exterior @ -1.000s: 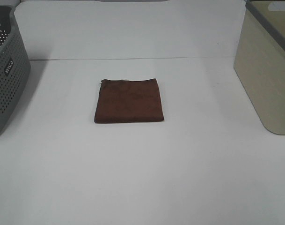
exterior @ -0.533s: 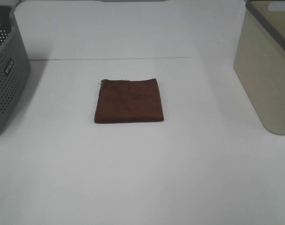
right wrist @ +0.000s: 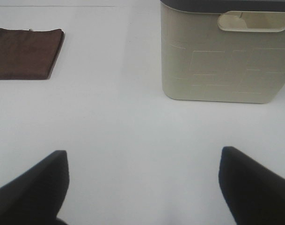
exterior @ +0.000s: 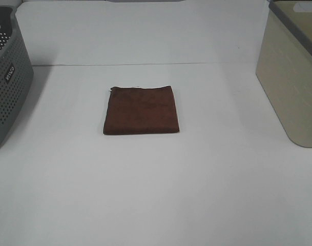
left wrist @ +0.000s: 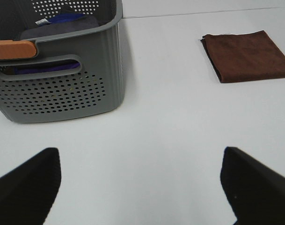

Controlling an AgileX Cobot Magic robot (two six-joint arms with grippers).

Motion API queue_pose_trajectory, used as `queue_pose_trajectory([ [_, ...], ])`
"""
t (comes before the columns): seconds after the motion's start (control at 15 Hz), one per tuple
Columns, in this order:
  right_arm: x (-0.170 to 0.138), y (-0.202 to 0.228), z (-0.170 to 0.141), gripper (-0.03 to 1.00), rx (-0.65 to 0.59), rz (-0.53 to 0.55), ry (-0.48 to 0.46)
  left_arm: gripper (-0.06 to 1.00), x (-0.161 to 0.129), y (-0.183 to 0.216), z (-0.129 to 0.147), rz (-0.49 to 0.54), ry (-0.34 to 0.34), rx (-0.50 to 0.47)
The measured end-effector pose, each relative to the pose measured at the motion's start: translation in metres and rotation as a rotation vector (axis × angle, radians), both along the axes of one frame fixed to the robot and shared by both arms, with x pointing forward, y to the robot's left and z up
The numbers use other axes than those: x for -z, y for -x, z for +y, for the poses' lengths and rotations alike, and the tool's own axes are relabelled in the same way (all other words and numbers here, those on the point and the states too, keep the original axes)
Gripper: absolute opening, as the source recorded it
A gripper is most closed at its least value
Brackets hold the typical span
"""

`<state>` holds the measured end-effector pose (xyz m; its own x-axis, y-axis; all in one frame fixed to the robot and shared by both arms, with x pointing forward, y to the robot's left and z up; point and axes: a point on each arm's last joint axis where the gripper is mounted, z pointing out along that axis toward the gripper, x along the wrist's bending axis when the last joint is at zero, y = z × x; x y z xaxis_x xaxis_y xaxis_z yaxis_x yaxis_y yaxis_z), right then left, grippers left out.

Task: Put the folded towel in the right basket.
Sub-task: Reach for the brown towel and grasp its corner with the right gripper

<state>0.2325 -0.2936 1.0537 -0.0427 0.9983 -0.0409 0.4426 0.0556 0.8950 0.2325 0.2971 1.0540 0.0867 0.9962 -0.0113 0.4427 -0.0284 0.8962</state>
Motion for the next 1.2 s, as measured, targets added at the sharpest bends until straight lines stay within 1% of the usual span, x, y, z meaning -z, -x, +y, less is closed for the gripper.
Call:
queue_pose_trajectory([
  [1.2, 0.0, 0.0, 0.0, 0.82, 0.0, 0.0, 0.0, 0.88, 0.0, 0.0, 0.0, 0.0, 0.0, 0.0],
])
